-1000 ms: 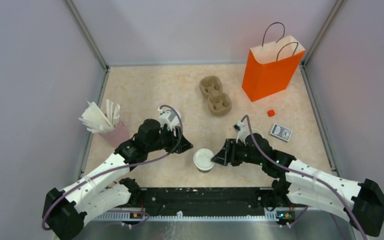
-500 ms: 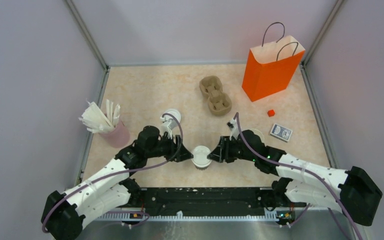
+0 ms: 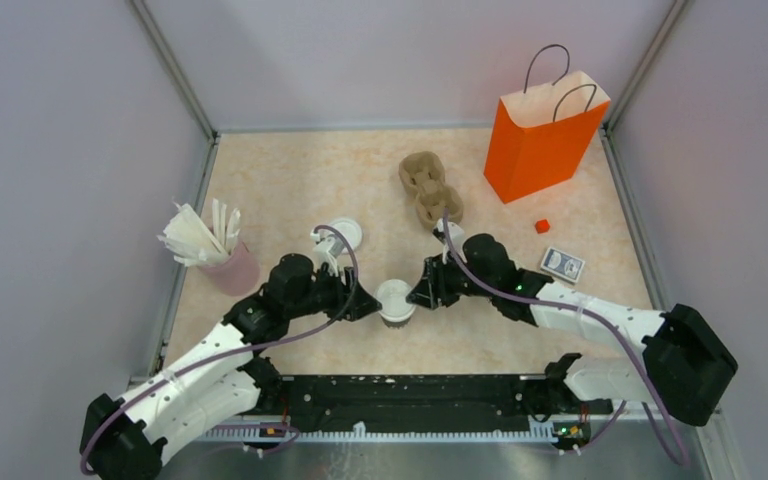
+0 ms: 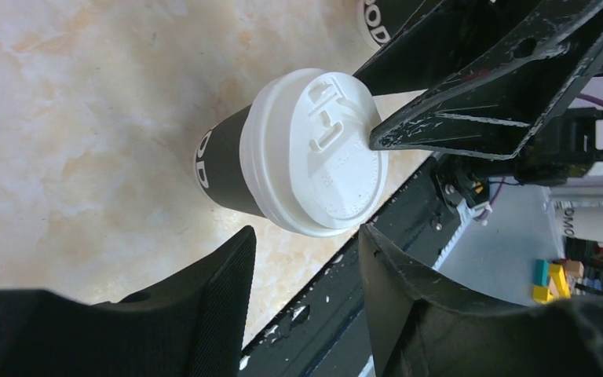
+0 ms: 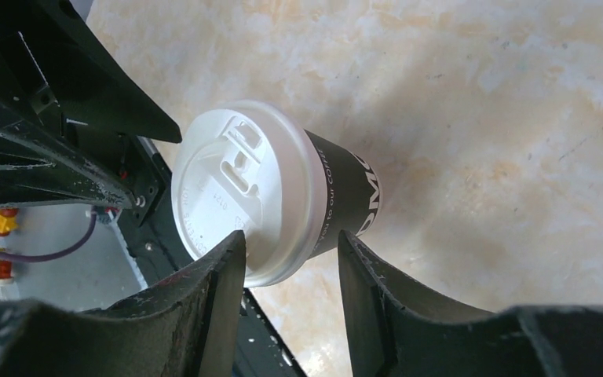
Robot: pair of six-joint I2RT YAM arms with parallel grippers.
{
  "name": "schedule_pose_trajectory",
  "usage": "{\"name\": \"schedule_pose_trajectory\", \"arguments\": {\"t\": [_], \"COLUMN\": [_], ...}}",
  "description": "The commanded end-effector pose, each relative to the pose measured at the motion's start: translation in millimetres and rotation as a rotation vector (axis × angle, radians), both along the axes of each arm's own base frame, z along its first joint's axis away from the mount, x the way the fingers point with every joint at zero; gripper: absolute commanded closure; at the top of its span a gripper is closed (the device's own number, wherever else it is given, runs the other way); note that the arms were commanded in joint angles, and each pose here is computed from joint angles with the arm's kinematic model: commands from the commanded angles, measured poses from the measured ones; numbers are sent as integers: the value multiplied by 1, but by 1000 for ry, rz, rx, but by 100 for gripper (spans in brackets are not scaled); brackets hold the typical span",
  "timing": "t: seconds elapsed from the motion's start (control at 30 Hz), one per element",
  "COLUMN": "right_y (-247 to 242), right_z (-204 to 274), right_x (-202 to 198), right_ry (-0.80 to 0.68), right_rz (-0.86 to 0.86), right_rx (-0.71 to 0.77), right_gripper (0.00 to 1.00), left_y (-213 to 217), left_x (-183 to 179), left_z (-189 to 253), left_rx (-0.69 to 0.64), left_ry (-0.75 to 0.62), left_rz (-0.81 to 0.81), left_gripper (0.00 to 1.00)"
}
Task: Pack the takeout coffee
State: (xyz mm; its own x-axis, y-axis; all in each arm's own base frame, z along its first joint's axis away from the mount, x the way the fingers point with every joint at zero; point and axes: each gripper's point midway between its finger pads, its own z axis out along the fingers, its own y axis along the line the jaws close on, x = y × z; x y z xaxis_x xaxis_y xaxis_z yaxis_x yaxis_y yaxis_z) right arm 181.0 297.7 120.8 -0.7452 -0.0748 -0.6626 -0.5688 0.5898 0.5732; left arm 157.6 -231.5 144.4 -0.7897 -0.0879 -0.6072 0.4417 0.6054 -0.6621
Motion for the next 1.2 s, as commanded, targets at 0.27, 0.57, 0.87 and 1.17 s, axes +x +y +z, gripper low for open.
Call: {"name": "schedule_pose_trajectory", "arguments": {"t": [0.27,0.57,0.87,1.17], "right_y": [10,-9,10,20], "right_z": [19,39,48,24], "right_x": [31,20,1,1], "right_ry": [-110,25,79,131], "right_rz": [76,-118,-21,3], "right_rx": [-44,40,192,157], "right_gripper": [35,37,48,53], "left_y": [3,3,-3,0], "left_x": [44,56,57,56], "left_z": [32,35,18,-2], "left_rx": [79,129,134,161], "left_ry": [-101,-108,-84,-62], "left_rz": [122,125,90,89], "left_gripper": [43,43,48,53]}}
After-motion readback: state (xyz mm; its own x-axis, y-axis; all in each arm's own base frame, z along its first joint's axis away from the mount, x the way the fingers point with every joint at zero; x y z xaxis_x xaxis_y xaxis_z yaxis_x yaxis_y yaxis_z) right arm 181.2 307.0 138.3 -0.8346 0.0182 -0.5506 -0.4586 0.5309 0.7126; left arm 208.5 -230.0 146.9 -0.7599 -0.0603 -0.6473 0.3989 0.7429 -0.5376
